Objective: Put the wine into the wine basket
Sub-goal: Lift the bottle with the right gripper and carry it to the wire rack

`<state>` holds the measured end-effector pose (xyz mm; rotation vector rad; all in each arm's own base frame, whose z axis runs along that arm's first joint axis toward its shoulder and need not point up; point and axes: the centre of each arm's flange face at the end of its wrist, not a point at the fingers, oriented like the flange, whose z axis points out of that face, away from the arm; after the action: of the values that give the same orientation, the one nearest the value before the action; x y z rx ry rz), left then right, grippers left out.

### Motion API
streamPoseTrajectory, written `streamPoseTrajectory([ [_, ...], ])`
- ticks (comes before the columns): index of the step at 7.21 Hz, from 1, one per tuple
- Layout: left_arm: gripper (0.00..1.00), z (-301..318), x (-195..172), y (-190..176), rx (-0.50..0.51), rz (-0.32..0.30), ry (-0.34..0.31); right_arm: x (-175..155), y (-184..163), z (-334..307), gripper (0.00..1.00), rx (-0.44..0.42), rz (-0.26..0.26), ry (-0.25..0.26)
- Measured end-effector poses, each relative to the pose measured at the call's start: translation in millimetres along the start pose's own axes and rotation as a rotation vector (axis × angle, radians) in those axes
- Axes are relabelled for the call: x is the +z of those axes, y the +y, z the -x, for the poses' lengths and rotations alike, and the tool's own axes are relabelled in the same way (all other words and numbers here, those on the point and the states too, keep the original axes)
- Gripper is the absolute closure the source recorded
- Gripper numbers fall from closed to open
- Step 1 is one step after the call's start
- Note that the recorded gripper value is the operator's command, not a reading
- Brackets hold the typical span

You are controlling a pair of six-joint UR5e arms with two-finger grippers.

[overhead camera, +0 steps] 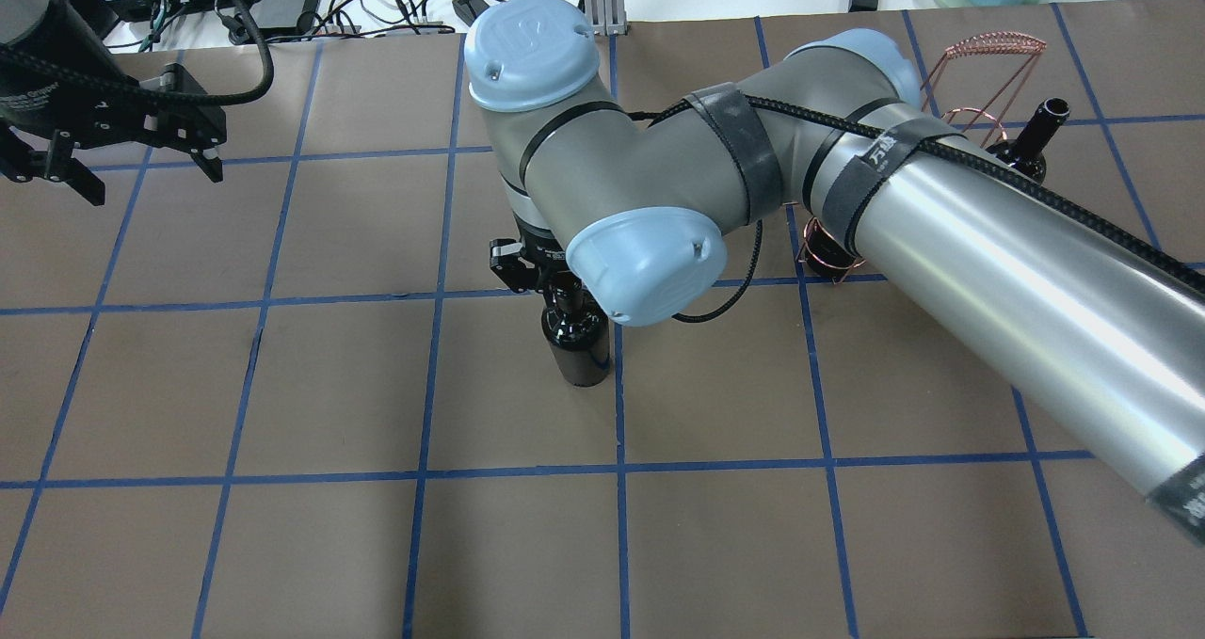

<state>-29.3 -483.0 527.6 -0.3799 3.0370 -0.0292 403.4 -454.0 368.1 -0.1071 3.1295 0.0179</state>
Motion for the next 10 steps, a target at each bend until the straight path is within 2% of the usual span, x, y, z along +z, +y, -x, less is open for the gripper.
streamPoseTrajectory([
  [1, 0.0, 0.7, 0.4, 0.2, 0.0, 0.004, 0.0, -0.4, -0.2, 0.4, 0.75, -0.003, -0.001, -0.005],
  [2, 0.0, 0.8, 0.6, 0.3, 0.0, 0.006, 0.0, -0.5, -0.3, 0.4, 0.9, -0.006, -0.002, -0.006],
  [4, 0.0, 1.0, 0.7, 0.4, 0.0, 0.007, 0.0, -0.6, -0.4, 0.6, 1.0, -0.008, -0.002, -0.007],
  [6, 0.0, 1.5, 0.7, 0.2, -0.002, 0.007, 0.0, -4.2, -2.2, -0.6, 1.0, -0.004, -0.002, -0.015],
  [8, 0.0, 1.4, 0.7, 0.4, -0.001, 0.007, 0.0, -28.1, -18.0, -29.9, 1.0, 0.057, 0.039, -0.07],
  [9, 0.0, 1.1, 1.0, 0.8, -0.001, 0.008, 0.0, -53.6, -23.7, -58.8, 1.0, 0.065, 0.039, -0.051],
  [10, 0.0, 1.1, 1.5, 0.8, 0.0, 0.01, 0.0, -82.9, -25.0, -95.1, 1.0, 0.037, 0.005, 0.016],
])
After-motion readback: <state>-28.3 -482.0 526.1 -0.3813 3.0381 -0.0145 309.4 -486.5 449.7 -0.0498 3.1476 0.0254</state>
